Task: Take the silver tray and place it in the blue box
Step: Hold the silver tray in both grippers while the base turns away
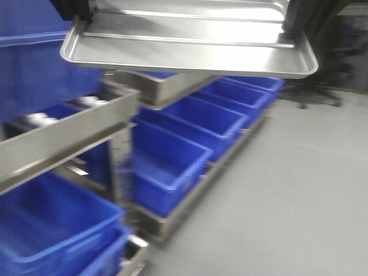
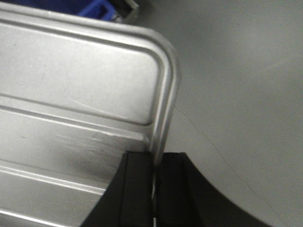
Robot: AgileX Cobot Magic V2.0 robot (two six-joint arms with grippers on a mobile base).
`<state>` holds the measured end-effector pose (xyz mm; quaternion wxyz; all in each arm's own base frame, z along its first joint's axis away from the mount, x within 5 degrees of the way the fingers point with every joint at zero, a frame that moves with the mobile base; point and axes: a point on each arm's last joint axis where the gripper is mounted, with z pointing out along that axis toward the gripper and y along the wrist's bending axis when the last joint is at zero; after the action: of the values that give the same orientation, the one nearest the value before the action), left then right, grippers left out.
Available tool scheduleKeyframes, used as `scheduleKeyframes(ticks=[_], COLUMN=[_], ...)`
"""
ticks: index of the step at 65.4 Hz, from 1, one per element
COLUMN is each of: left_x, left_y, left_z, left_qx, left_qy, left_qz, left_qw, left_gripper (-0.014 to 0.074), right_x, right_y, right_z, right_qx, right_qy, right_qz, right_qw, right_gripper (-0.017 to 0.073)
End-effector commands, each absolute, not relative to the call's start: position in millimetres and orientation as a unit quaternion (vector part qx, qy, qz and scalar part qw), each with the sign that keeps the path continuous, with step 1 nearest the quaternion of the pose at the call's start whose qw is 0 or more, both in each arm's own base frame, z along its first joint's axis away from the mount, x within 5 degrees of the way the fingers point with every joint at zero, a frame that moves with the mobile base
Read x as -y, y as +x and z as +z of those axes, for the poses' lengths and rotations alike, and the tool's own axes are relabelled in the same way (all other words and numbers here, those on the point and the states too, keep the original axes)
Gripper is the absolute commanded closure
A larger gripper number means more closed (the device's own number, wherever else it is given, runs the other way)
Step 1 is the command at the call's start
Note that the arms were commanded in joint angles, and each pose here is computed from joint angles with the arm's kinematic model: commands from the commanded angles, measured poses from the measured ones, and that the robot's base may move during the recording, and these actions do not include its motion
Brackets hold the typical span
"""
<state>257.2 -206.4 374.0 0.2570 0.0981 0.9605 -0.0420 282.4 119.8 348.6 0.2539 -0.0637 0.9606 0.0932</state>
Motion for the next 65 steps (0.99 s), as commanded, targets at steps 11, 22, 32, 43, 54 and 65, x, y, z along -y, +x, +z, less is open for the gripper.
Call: scheduleKeyframes(ticks=[11,22,32,43,54,65], left_x=[197.7,197.7,197.7,197.7,197.7,197.7], left_y=[250.8,250.8,250.8,250.8,250.8,250.8], left_z=[392.9,392.9,392.9,392.9,392.9,392.9], left_qx=[-0.951,-0.951,-0.951,-0.951,-0.951,-0.951], left_qy=[0.113,0.113,0.113,0.113,0.113,0.113], left_qz=[-0.036,-0.036,-0.036,-0.036,-0.036,-0.036], left_qw=[0.286,0.286,0.286,0.286,0.286,0.286], left_gripper=[0.0692,0.0692,0.0692,0.0692,0.0692,0.0692], right_x=[-113.9,-113.9,-113.9,-113.9,-113.9,-113.9], right_y=[280.8,280.8,280.8,280.8,280.8,280.8], right_z=[376.2,376.2,376.2,376.2,376.2,376.2], right_qx=[-0.939,-0.939,-0.939,-0.939,-0.939,-0.939], right_qy=[-0.074,-0.074,-0.074,-0.074,-0.074,-0.074], right_qz=[0.091,0.091,0.091,0.091,0.091,0.091], right_qw=[0.324,0.324,0.324,0.324,0.324,0.324], right_gripper=[0.0502,0.0502,0.0502,0.0502,0.0502,0.0502])
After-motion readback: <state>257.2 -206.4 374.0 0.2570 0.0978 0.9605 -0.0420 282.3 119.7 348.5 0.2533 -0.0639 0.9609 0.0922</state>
